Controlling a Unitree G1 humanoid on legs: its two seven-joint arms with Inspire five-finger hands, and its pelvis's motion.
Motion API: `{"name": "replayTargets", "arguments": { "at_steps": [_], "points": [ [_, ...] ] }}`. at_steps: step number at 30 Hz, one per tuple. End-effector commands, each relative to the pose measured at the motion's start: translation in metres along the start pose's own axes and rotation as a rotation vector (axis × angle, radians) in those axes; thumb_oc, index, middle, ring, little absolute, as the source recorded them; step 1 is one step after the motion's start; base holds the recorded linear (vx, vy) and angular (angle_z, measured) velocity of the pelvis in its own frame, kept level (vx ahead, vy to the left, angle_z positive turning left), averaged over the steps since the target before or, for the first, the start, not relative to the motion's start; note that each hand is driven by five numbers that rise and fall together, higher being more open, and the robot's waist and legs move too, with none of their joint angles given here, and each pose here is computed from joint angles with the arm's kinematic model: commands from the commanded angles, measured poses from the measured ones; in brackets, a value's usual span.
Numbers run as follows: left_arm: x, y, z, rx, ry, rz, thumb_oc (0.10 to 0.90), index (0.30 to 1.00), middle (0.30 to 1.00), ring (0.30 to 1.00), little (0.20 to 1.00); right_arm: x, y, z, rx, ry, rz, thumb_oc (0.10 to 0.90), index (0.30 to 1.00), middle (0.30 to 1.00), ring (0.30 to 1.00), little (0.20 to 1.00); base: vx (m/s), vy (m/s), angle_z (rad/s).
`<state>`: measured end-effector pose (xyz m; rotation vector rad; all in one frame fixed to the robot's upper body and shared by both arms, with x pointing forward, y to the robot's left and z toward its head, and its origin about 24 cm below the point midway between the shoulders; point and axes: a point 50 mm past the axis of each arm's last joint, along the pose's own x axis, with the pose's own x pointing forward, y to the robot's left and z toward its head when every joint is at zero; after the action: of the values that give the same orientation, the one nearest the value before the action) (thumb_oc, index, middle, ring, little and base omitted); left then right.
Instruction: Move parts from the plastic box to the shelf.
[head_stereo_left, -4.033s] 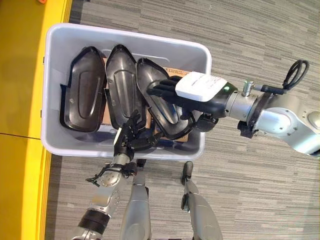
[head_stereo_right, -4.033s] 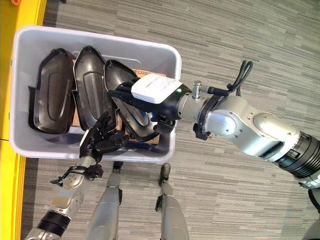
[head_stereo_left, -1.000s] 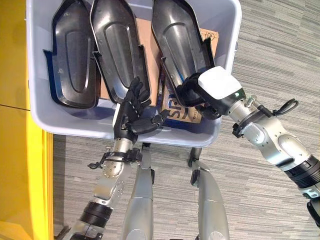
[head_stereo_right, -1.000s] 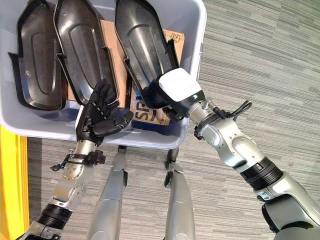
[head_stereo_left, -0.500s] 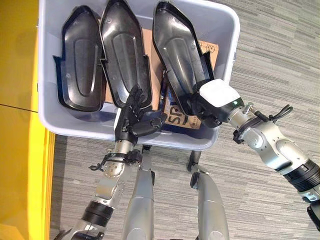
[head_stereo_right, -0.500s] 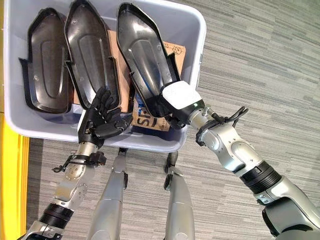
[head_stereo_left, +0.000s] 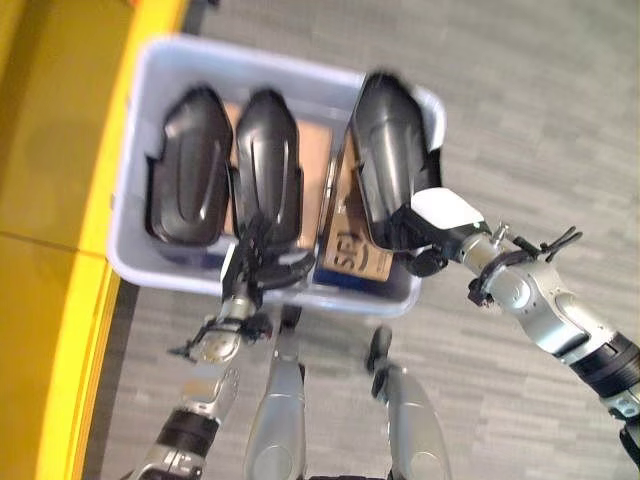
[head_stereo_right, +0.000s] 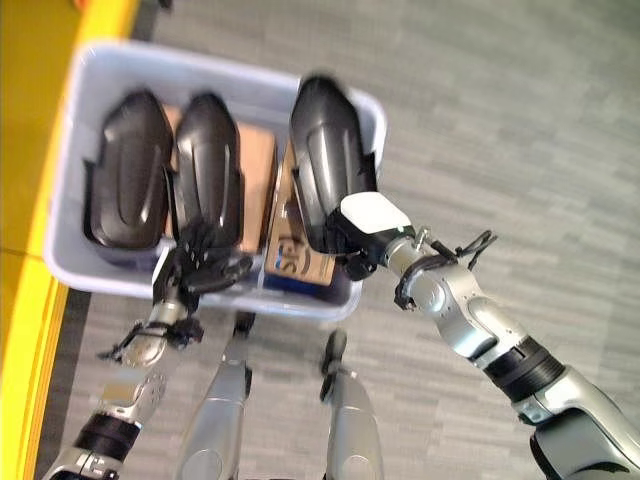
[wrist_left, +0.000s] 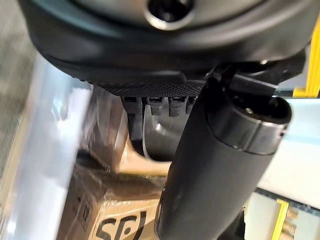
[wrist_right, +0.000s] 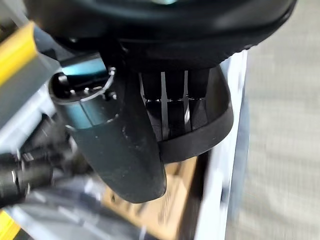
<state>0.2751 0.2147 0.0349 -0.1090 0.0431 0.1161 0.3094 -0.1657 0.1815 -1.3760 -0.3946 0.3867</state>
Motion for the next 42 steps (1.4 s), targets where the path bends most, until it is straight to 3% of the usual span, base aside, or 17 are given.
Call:
{"name": "replayTargets", "arguments": {
  "at_steps": [1, 19, 34, 42],
  "points": [
    [-0.023, 0.031, -0.021, 0.061, 0.092, 0.058, 0.900, 1.000, 1.000, 1.000, 1.000, 0.001, -0.064, 0.025, -0.049, -0.163, -0.248, 0.400, 0.300, 0.300, 0.300, 0.300, 0.09, -0.011, -0.10],
    [-0.048, 0.043, -0.060, 0.088, 0.265, 0.043, 0.900, 1.000, 1.000, 1.000, 1.000, -0.010, -0.061, 0.020, 0.053, -0.185, -0.202, 0.400, 0.300, 0.300, 0.300, 0.300, 0.07, -0.009, 0.00],
    [-0.065, 0.037, -0.081, 0.031, 0.358, 0.025, 0.900, 1.000, 1.000, 1.000, 1.000, 0.014, -0.050, 0.014, 0.135, -0.152, -0.107, 0.400, 0.300, 0.300, 0.300, 0.300, 0.03, -0.039, -0.08],
    [-0.063, 0.035, -0.078, 0.004, 0.342, 0.038, 0.900, 1.000, 1.000, 1.000, 1.000, 0.026, -0.062, 0.013, 0.105, -0.140, -0.127, 0.400, 0.300, 0.300, 0.300, 0.300, -0.02, -0.082, -0.01]
  ]
}}
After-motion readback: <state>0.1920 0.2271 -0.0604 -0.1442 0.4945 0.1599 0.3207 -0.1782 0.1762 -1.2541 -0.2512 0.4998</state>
